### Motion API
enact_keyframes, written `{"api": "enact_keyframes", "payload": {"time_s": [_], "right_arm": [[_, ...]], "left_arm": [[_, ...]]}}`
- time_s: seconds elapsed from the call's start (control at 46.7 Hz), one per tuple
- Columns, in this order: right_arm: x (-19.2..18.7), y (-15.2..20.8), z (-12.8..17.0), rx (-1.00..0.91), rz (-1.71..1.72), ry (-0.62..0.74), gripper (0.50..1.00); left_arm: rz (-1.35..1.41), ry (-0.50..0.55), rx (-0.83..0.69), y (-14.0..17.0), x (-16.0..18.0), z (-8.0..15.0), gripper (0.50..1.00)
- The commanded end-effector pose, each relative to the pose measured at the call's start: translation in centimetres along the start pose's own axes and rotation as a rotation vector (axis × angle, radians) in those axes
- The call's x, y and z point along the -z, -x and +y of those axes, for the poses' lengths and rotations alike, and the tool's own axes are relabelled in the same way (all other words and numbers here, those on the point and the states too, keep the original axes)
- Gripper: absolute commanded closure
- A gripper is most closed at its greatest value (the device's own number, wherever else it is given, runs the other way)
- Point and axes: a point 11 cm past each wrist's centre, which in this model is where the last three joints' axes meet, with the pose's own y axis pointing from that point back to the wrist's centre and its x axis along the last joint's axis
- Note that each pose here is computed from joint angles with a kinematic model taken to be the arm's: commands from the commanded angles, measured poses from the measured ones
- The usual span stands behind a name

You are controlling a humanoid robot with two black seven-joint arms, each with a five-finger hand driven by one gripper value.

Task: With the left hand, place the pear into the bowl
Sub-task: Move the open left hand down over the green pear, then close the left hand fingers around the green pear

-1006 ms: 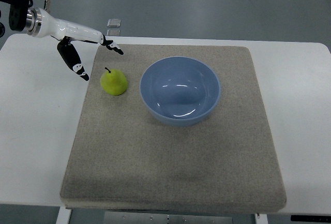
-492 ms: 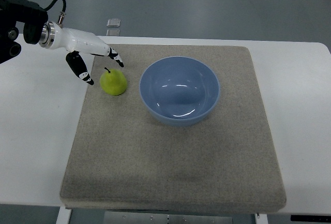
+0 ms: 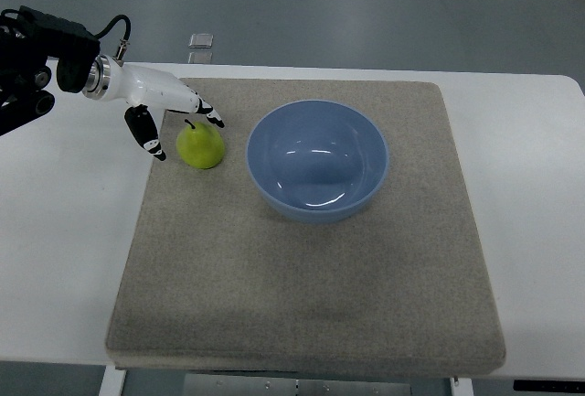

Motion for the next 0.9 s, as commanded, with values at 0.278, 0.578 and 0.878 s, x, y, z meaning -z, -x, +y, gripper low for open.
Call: {"api": "enact_keyframes", "payload": {"time_s": [0.278, 0.578, 0.878], "right_arm": [[0.0, 0.0, 0.0, 0.001, 0.0, 0.0, 0.576], [0.0, 0.0, 0.0, 0.001, 0.0, 0.0, 0.576], [0.0, 0.0, 0.0, -0.001, 0.0, 0.0, 0.576]], "left_arm": [[-0.006, -0.001, -0.027, 0.8, 0.0, -1.9, 0.536], [0.0, 0.016, -0.046, 0.4, -0.6, -2.7, 0.514], [-0.01, 0.05, -0.037, 0.9, -1.0, -2.9, 0.514]]}}
